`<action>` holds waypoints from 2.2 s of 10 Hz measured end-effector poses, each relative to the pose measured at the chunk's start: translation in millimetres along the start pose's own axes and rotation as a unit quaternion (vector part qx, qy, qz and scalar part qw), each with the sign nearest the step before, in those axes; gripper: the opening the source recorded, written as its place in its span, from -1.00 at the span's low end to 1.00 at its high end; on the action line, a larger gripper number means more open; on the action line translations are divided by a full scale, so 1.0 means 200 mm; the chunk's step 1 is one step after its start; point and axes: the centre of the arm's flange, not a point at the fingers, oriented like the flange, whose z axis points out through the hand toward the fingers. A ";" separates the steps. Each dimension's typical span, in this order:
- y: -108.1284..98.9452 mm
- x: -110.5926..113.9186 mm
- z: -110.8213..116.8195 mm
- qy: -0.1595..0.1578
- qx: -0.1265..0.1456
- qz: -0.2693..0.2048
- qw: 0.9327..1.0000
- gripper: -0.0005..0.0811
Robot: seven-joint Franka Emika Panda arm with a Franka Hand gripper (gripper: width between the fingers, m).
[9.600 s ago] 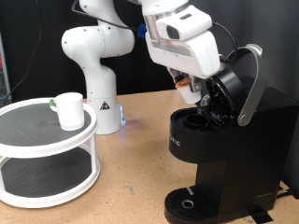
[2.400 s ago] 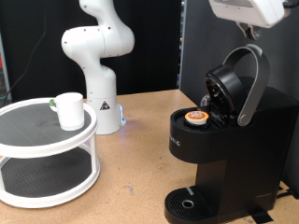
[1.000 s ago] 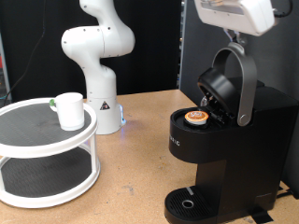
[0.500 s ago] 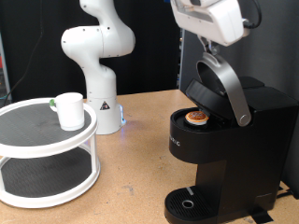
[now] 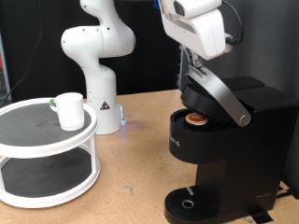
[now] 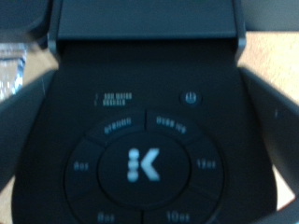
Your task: Make a cup of coffee with the keurig machine
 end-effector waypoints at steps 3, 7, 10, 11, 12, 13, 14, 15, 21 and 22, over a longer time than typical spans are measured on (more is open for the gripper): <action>0.09 -0.07 0.07 -0.030 -0.012 0.006 0.999 -0.98; 0.24 -0.15 0.25 -0.050 -0.021 0.023 0.998 -0.98; 0.30 -0.18 0.35 -0.055 -0.019 0.026 0.998 -0.98; 0.31 -0.19 0.39 -0.058 -0.018 0.027 0.998 -0.98; 0.33 -0.19 0.41 -0.059 -0.019 0.028 0.998 -0.98; 0.33 -0.19 0.42 -0.058 -0.023 0.027 0.998 -0.98; 0.34 -0.19 0.42 -0.057 -0.023 0.027 0.998 -0.98; 0.34 -0.19 0.42 -0.057 -0.023 0.027 0.998 -0.98; 0.35 -0.19 0.35 -0.014 -0.002 0.006 1.000 -0.98; 0.35 -0.19 0.32 -0.004 0.000 0.004 1.000 -0.98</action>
